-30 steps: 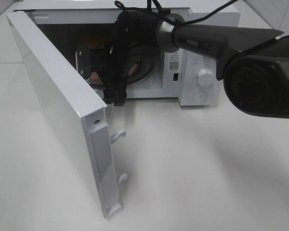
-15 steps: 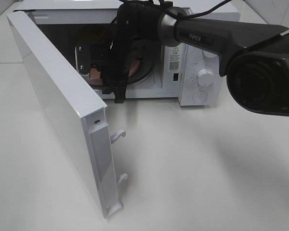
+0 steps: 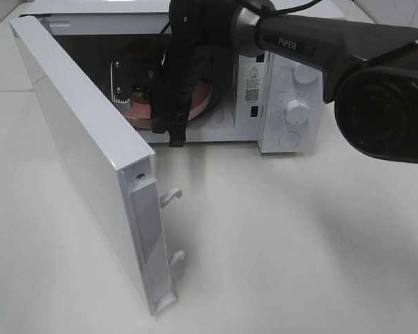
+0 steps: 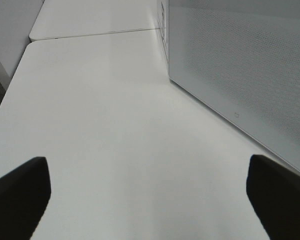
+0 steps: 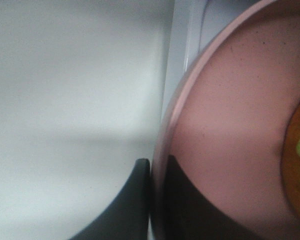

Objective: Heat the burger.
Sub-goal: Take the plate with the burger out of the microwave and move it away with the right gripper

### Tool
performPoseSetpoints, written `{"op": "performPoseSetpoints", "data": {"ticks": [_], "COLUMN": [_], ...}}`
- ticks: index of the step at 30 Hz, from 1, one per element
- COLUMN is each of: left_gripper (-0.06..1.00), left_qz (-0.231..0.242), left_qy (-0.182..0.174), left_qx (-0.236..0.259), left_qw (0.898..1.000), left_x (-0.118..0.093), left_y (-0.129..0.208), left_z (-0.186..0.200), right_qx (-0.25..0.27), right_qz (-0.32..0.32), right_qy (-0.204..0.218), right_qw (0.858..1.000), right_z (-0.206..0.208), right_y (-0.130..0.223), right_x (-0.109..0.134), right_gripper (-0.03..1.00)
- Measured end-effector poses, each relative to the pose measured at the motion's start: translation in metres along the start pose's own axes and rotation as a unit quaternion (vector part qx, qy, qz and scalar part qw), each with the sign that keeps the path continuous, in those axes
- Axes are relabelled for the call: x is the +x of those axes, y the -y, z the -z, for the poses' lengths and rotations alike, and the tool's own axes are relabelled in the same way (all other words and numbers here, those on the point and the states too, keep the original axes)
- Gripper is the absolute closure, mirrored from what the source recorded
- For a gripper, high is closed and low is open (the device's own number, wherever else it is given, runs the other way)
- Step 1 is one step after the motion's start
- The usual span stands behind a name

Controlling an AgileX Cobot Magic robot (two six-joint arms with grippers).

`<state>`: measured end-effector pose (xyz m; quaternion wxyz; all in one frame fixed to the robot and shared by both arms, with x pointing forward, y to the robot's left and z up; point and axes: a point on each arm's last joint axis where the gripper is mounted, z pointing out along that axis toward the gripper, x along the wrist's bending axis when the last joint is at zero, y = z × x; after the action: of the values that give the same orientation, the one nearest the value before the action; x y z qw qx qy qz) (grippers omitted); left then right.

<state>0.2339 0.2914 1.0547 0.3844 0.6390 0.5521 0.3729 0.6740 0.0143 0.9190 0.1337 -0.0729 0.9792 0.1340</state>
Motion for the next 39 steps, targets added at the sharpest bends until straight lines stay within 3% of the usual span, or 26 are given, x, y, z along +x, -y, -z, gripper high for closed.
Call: {"op": "performPoseSetpoints", "data": {"ticks": [28,39], "left_gripper": [-0.04,-0.04], "left_qz": [0.000,0.000], "left_qy": [0.000,0.000], "left_qx": [0.000,0.000], "left_qw": [1.000,1.000], "left_x": [0.000,0.000], "left_y": [0.000,0.000], "left_z": [0.000,0.000], "right_qx": [0.036,0.040], "right_qz": [0.002,0.012], "right_qy": [-0.041,-0.039], "right_qw": [0.999,0.998], "right_z": [0.025,0.040], "right_y": [0.003,0.010], "right_x": [0.007,0.025], "right_gripper": [0.92,0.92]}}
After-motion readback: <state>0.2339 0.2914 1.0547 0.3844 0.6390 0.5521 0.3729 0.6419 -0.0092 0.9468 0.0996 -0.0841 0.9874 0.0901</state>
